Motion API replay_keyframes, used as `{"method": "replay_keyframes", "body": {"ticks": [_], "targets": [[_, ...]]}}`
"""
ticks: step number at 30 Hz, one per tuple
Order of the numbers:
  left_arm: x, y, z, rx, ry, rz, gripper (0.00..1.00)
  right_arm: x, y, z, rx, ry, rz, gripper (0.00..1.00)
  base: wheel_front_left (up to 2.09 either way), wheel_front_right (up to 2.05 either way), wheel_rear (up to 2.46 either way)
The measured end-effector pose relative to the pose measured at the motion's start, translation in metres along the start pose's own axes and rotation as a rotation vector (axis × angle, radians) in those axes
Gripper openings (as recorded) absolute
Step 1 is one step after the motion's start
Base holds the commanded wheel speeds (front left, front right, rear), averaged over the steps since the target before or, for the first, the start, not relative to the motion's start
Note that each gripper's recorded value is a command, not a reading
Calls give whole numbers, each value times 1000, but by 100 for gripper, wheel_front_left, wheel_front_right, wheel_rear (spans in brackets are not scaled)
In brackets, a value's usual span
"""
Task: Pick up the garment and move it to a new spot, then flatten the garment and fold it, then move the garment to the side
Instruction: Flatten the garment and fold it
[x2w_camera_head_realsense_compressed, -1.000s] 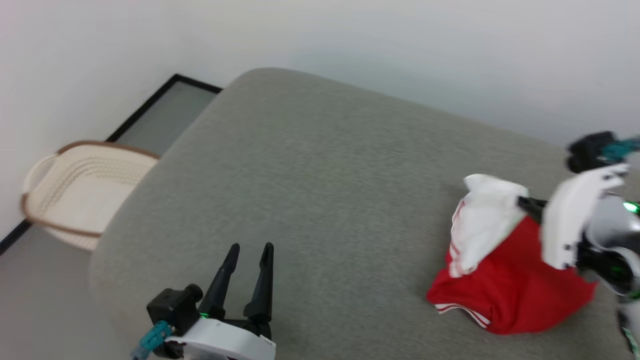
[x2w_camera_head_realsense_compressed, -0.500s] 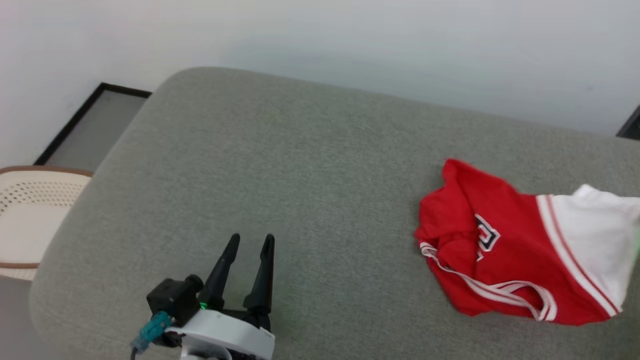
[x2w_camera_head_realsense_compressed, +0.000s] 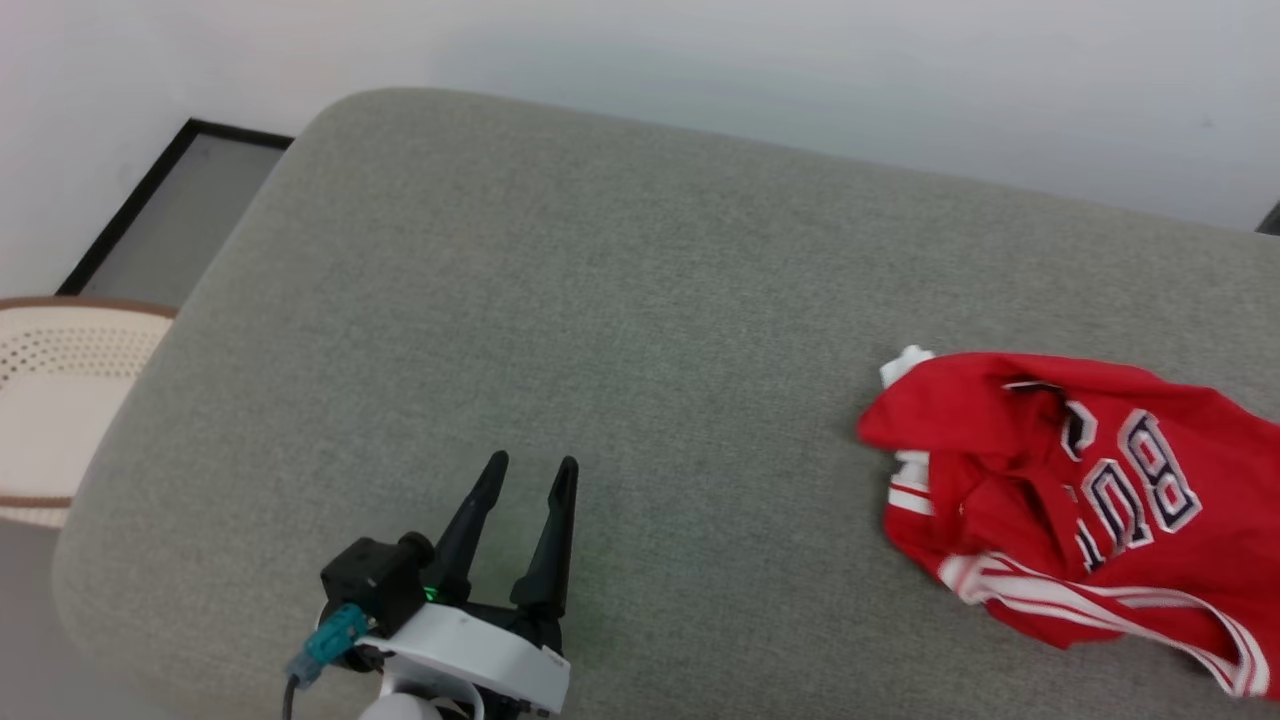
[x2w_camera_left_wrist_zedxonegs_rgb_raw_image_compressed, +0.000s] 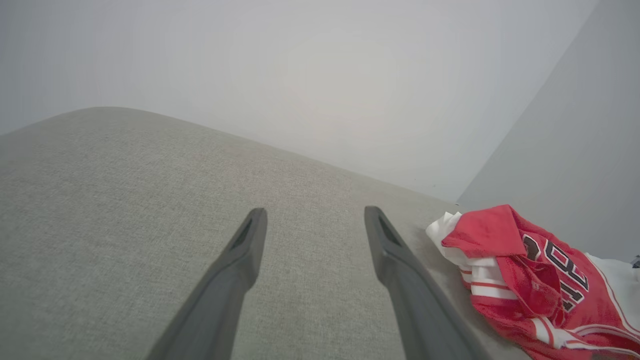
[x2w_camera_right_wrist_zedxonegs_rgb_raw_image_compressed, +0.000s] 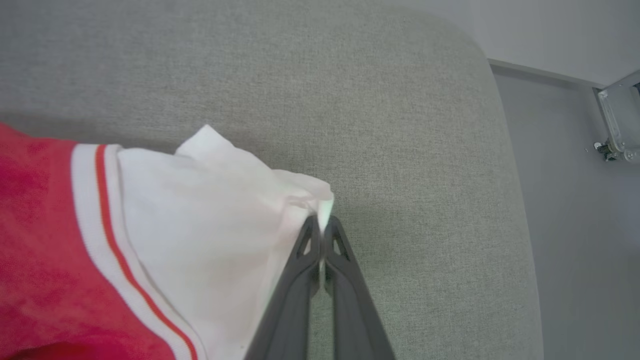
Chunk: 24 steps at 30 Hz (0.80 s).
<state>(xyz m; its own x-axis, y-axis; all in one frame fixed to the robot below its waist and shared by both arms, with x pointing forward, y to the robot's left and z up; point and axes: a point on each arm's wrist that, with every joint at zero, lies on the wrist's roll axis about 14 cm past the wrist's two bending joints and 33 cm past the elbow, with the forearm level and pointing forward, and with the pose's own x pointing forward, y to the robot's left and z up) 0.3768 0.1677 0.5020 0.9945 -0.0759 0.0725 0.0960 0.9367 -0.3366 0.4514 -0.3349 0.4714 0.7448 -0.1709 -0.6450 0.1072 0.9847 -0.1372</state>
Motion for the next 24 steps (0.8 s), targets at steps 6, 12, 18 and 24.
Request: {"method": "replay_keyframes", "body": {"ticks": [6, 12, 18, 24], "targets": [[-2, 8, -4, 11, 17, 21, 100, 21, 0, -48, 58, 131, -22, 0, 0, 0, 0], [-1, 11, -7, 18, 28, 22, 100, 34, 7, -69, 75, 201, -24, 0, 0, 0, 0], [2, 11, -10, 29, 41, 14, 100, 47, 11, -76, 95, 239, -35, 21, 0, 0, 0], [1, 9, -7, 29, 35, 9, 100, 48, 7, -69, 96, 226, -52, 100, 0, 0, 0]]}}
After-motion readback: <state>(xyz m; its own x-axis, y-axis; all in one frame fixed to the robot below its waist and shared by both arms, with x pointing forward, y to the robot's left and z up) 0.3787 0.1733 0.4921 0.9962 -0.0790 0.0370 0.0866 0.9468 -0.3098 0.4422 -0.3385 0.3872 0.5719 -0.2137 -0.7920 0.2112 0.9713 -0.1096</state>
